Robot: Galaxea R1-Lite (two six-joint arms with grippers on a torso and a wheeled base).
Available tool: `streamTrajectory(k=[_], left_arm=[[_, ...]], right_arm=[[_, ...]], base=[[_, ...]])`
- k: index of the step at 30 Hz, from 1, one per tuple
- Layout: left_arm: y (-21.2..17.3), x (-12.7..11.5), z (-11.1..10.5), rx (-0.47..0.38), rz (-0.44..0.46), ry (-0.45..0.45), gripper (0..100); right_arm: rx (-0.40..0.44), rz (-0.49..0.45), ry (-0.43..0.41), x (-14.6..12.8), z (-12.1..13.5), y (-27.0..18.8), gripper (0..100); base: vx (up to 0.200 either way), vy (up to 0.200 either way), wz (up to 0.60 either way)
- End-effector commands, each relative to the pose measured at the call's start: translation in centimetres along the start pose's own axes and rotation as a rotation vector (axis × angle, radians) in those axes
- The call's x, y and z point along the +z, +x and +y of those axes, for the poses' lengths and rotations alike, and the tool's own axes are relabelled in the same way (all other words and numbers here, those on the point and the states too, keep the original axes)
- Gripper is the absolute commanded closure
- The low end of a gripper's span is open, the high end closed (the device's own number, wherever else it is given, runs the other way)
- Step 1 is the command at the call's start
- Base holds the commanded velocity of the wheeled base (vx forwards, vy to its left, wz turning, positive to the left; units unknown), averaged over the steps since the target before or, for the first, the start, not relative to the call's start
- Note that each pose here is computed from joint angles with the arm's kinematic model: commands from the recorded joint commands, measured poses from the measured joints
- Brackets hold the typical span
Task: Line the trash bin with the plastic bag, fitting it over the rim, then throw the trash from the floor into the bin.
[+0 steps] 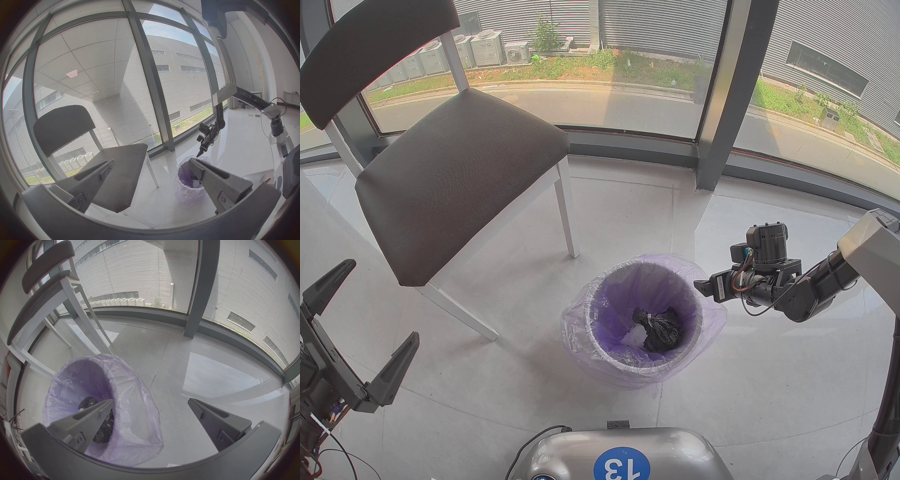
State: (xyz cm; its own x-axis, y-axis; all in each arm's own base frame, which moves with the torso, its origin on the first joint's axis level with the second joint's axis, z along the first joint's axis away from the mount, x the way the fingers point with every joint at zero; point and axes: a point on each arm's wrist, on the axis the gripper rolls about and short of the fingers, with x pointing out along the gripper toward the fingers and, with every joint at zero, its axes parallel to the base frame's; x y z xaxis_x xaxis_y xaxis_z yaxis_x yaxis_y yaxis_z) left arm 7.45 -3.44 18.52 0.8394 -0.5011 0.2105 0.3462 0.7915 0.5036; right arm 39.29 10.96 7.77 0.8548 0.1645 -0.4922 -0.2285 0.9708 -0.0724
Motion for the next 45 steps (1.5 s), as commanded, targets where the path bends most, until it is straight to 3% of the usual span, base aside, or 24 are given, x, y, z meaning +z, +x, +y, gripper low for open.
streamTrajectory(k=[1, 6, 7, 9, 14, 18, 20, 31, 45], left_arm=[[0.0, 0.0, 0.0, -0.002, 0.002, 0.000, 0], [0.2, -0.6, 0.2, 0.066, 0.091, -0.002, 0], [0.3, -0.8, 0.2, 0.076, 0.121, -0.009, 0], [0.3, -0.8, 0.2, 0.070, 0.129, -0.015, 0], [0.7, -1.1, 0.1, 0.058, 0.155, -0.035, 0], [1.5, -1.5, 0.0, 0.044, 0.189, -0.092, 0], [1.9, -1.7, 0.0, 0.039, 0.202, -0.130, 0], [2.3, -1.8, 0.1, 0.042, 0.204, -0.175, 0], [2.2, -1.7, 0.1, 0.040, 0.198, -0.173, 0]], right_arm=[[-0.012, 0.008, -0.001, -0.2, -0.6, 0.1, 0], [-0.052, 0.024, -0.087, -0.6, -2.8, -0.3, 0], [-0.057, 0.020, -0.156, -0.7, -3.6, -0.9, 0], [-0.054, 0.008, -0.213, -0.9, -4.1, -1.5, 0], [0.066, -0.064, -0.385, -2.4, -5.7, -2.7, 0], [0.243, -0.136, -0.562, -4.8, -6.5, -3.5, 0], [0.275, -0.116, -0.610, -6.0, -6.3, -3.8, 0], [0.399, -0.030, -0.615, -9.4, -4.2, -2.5, 0], [0.434, -0.073, -0.649, -8.6, -2.4, 0.5, 0]], base=[[0.000, 0.000, 0.00], [0.000, 0.000, 0.00], [0.000, 0.000, 0.00], [0.000, 0.000, 0.00], [0.000, 0.000, 0.00], [0.000, 0.000, 0.00], [0.000, 0.000, 0.00], [0.000, 0.000, 0.00], [0.000, 0.000, 0.00]])
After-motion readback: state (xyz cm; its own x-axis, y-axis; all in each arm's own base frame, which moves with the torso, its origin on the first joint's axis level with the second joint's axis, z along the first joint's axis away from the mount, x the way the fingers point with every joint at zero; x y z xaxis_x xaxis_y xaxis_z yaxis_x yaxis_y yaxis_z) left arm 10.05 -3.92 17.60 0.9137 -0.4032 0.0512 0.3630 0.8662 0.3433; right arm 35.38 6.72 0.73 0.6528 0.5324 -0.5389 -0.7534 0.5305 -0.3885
